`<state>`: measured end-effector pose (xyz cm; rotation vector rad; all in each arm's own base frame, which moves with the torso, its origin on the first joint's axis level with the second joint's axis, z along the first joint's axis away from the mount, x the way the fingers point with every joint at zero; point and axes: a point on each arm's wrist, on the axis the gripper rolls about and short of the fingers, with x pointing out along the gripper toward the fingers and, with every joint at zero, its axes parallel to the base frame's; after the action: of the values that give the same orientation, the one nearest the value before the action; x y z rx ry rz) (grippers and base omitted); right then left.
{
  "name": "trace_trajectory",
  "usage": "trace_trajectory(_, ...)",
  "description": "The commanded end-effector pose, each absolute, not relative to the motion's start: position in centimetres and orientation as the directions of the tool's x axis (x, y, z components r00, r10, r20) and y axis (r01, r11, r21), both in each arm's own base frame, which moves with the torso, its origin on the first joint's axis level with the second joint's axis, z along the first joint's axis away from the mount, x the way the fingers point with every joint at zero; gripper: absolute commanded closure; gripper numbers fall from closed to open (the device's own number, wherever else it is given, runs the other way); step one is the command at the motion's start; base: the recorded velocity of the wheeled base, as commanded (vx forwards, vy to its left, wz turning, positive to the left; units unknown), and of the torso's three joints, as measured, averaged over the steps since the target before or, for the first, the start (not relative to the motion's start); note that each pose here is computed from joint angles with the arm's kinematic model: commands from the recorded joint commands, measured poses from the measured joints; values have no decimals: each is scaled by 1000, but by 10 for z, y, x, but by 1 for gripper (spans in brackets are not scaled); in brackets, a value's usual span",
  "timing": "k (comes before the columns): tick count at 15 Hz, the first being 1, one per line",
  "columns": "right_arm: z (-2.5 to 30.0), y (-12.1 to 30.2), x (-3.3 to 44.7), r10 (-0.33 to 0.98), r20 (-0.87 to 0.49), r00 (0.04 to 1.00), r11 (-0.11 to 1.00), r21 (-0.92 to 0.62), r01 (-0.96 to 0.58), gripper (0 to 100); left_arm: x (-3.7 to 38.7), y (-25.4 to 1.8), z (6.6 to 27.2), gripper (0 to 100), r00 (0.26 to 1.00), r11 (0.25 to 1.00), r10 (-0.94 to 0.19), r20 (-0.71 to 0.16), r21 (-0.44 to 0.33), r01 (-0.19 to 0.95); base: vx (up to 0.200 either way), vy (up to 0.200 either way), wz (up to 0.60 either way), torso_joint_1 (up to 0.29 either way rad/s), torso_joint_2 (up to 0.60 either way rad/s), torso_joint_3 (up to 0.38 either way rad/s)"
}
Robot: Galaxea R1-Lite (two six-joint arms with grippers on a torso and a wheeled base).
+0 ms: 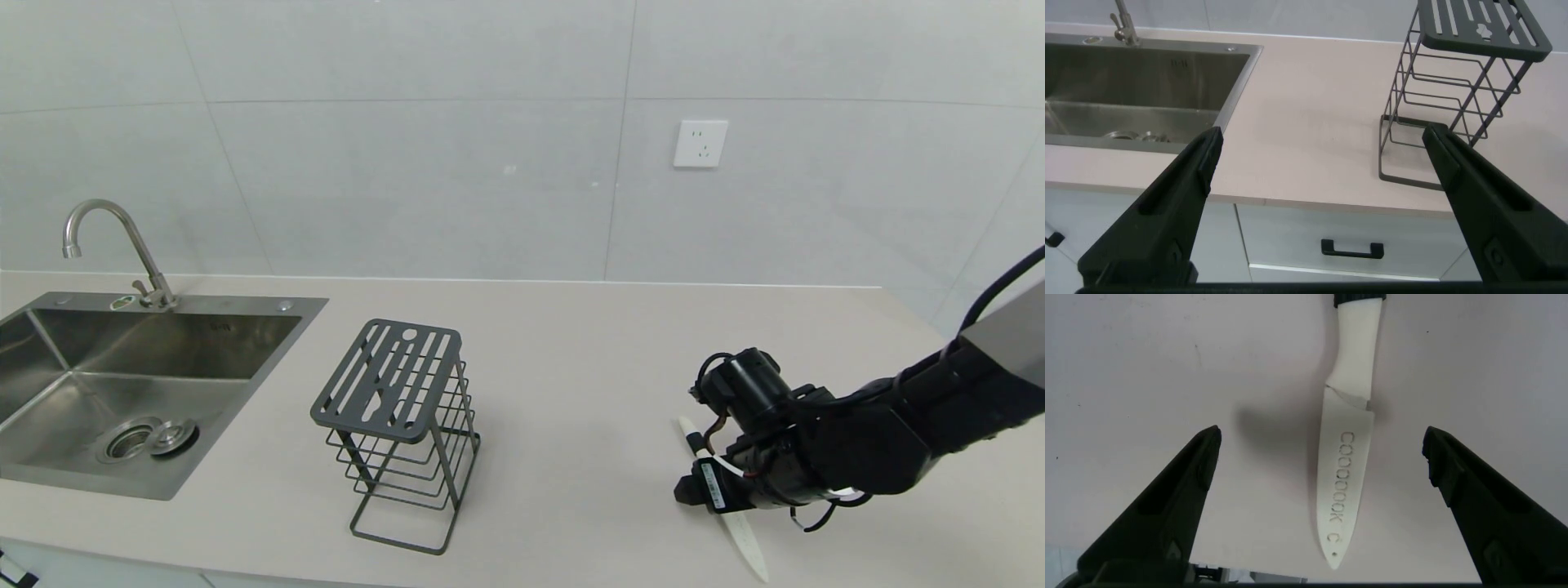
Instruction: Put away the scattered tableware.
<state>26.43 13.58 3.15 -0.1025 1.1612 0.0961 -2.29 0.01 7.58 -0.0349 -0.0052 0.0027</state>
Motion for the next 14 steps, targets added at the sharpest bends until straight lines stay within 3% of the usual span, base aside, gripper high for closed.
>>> trace_trajectory(1, 30, 136, 265, 21, -920, 390, 991, -31, -128, 0, -23, 0, 76, 0, 1000, 999, 3, 5, -35, -3, 0, 0, 0, 0, 0, 0)
trace_trajectory(14, 22, 118, 281, 26, -913, 406, 988, -37, -148, 0, -23, 0, 76, 0, 1000, 999, 2, 5, -35, -1, 0, 0, 0, 0, 0, 0)
